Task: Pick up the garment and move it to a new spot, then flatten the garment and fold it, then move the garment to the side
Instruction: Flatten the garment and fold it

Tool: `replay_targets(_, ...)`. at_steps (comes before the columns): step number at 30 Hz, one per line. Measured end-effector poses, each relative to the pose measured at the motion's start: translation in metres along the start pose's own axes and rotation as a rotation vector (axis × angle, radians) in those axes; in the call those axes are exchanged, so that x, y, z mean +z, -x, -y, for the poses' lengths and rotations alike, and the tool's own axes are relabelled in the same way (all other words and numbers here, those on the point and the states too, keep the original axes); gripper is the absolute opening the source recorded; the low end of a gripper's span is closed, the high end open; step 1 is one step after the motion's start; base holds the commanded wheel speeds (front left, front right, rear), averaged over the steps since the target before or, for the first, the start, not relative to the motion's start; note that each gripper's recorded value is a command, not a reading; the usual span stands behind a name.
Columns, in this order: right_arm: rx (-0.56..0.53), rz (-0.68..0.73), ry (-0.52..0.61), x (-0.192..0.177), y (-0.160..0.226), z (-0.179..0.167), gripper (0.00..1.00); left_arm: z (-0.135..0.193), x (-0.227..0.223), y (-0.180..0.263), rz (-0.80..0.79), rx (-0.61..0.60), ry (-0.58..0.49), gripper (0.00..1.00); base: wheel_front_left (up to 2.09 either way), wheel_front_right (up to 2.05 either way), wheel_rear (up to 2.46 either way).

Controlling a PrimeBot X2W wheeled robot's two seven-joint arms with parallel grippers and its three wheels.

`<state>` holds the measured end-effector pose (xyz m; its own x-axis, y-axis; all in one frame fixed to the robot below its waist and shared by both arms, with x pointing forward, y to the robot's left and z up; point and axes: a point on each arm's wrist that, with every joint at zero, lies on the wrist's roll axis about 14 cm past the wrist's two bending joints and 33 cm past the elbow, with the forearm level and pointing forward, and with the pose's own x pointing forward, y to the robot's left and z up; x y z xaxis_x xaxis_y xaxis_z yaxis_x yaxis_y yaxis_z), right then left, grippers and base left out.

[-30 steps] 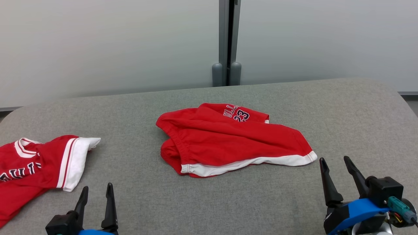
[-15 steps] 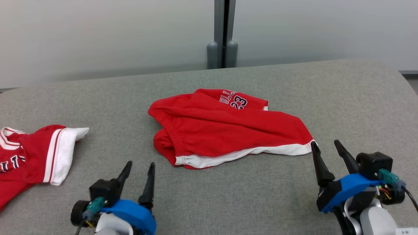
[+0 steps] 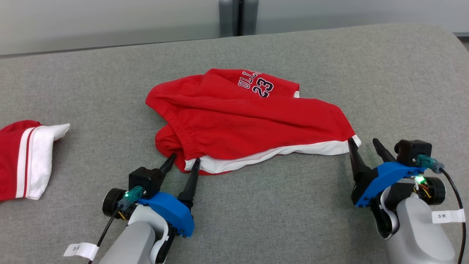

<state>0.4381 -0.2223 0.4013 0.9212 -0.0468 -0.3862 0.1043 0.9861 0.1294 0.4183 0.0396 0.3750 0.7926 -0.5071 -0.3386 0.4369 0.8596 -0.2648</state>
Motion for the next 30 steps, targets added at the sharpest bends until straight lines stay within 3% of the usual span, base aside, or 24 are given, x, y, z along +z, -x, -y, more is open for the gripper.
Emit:
replay_targets(1, -0.001, -0.010, 0.000, -0.003, -0.002, 0.000, 1.00, 0.000, -0.001, -0.002, 0.002, -0.006, 0.003, 0.83, 0.00, 0.00, 0.00)
replay_targets(2, 0.000, -0.020, 0.001, -0.006, -0.004, 0.000, 1.00, -0.001, -0.001, -0.003, 0.007, -0.006, 0.011, 0.40, 0.00, 0.00, 0.00)
replay_targets(3, 0.000, -0.024, 0.001, -0.008, -0.007, 0.000, 1.00, -0.001, -0.003, -0.004, 0.003, -0.009, 0.013, 0.32, 0.00, 0.00, 0.00)
replay_targets(4, 0.002, -0.025, 0.001, -0.008, -0.009, -0.001, 1.00, -0.001, -0.004, -0.005, 0.000, -0.012, 0.015, 0.31, 0.00, 0.00, 0.00)
replay_targets(5, 0.002, -0.030, 0.001, -0.009, -0.012, -0.002, 1.00, 0.001, -0.006, -0.006, -0.006, -0.018, 0.019, 0.20, 0.00, 0.00, 0.00)
replay_targets(6, 0.003, -0.037, 0.001, -0.011, -0.014, -0.002, 1.00, 0.003, -0.009, -0.006, -0.014, -0.026, 0.022, 0.00, 0.00, 0.00, 0.00)
replay_targets(16, 0.011, -0.120, 0.004, -0.029, -0.027, -0.009, 0.97, 0.007, -0.007, -0.005, 0.003, -0.056, 0.022, 0.00, 0.00, 0.00, 0.00)
replay_targets(17, 0.014, -0.128, 0.004, -0.030, -0.028, -0.009, 0.48, 0.008, -0.007, -0.005, 0.002, -0.058, 0.020, 0.00, 0.00, 0.00, 0.00)
replay_targets(18, 0.017, -0.135, 0.011, -0.031, -0.029, -0.010, 0.20, 0.009, -0.007, -0.005, 0.002, -0.061, 0.020, 0.00, 0.00, 0.00, 0.00)
replay_targets(19, 0.018, -0.136, 0.015, -0.031, -0.029, -0.011, 0.00, 0.009, -0.007, -0.004, 0.003, -0.061, 0.022, 0.00, 0.00, 0.00, 0.00)
replay_targets(24, 0.035, -0.094, -0.017, -0.022, -0.026, -0.018, 0.00, 0.014, 0.012, -0.003, 0.060, -0.070, 0.038, 0.00, 0.00, 0.00, 0.00)
replay_targets(30, 0.104, 0.121, -0.085, 0.046, -0.019, -0.040, 0.00, 0.023, 0.083, 0.010, 0.268, -0.108, 0.043, 0.00, 0.00, 0.00, 0.00)
